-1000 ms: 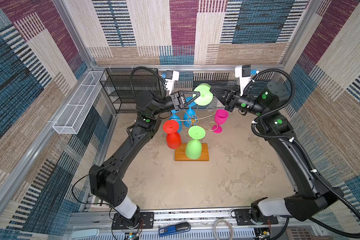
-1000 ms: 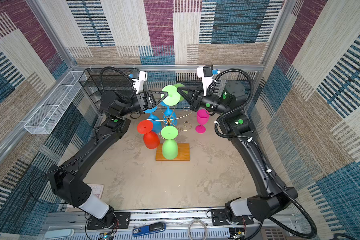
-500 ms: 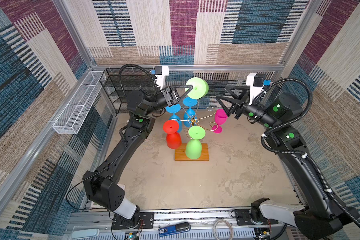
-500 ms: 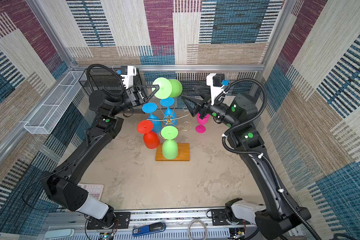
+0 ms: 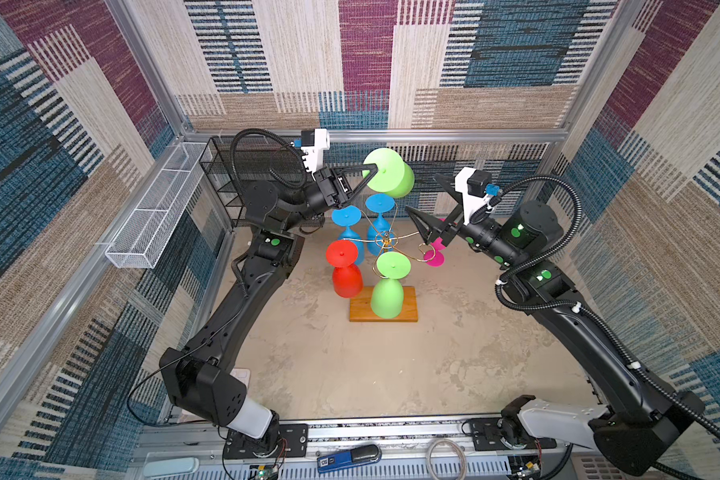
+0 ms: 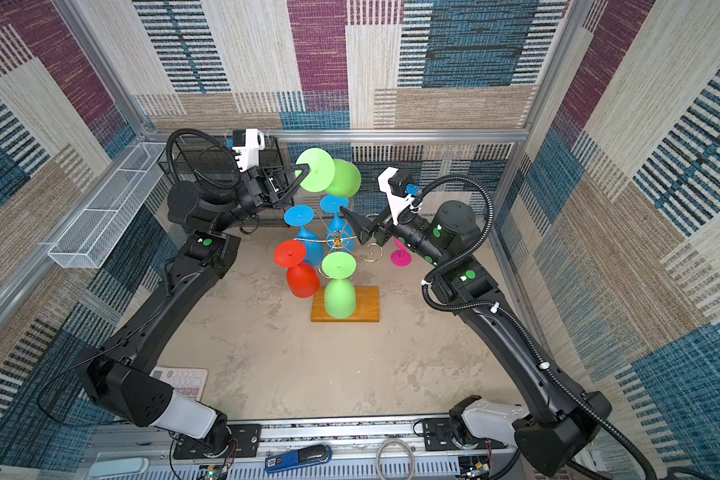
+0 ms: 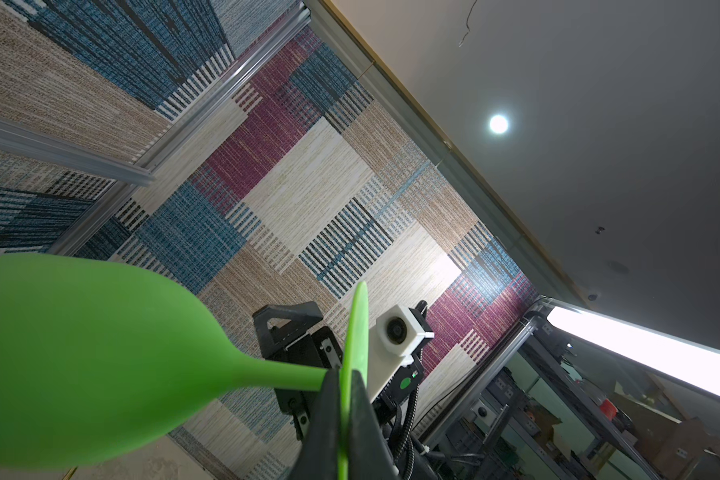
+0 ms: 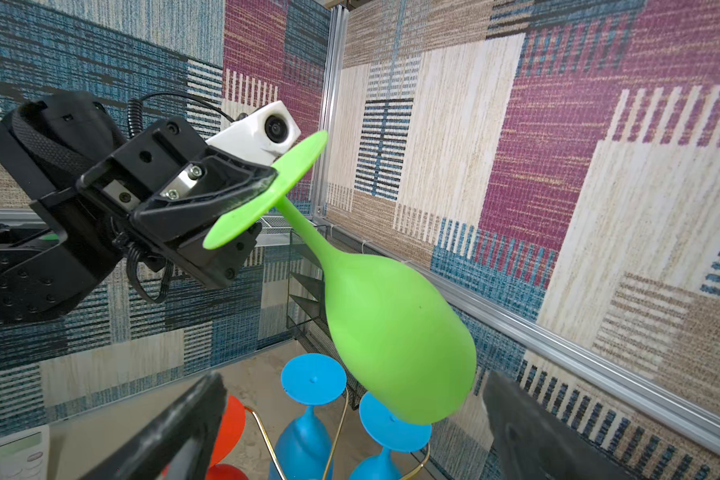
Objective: Take the wine glass off the wine glass rack
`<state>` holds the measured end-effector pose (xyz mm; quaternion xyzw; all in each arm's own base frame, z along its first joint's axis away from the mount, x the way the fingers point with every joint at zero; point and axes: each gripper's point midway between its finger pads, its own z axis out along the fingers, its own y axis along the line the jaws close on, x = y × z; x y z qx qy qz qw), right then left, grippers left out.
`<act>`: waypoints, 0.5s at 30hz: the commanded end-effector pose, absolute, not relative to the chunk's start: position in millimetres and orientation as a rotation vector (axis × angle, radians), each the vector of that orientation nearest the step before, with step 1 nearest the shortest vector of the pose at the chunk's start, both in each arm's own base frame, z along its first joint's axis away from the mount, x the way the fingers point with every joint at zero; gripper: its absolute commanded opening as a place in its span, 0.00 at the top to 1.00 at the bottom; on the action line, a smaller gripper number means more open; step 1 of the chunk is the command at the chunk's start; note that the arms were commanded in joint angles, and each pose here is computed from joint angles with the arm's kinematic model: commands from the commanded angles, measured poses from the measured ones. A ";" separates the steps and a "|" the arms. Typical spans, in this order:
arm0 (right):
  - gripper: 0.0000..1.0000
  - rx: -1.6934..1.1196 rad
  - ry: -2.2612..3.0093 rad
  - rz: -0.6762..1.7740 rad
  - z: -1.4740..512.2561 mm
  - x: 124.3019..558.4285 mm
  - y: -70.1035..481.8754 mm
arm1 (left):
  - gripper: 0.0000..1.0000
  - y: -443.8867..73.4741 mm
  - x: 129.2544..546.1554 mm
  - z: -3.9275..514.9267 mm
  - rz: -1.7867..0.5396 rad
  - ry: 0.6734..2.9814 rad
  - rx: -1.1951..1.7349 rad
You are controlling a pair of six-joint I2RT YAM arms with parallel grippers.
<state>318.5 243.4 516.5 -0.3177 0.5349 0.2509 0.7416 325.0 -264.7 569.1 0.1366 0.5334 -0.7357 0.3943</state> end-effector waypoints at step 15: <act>0.01 -0.726 1.083 0.435 517.2 369.4 278.7 | 1.00 -250.0 320.0 581.5 -1.923 1.303 0.306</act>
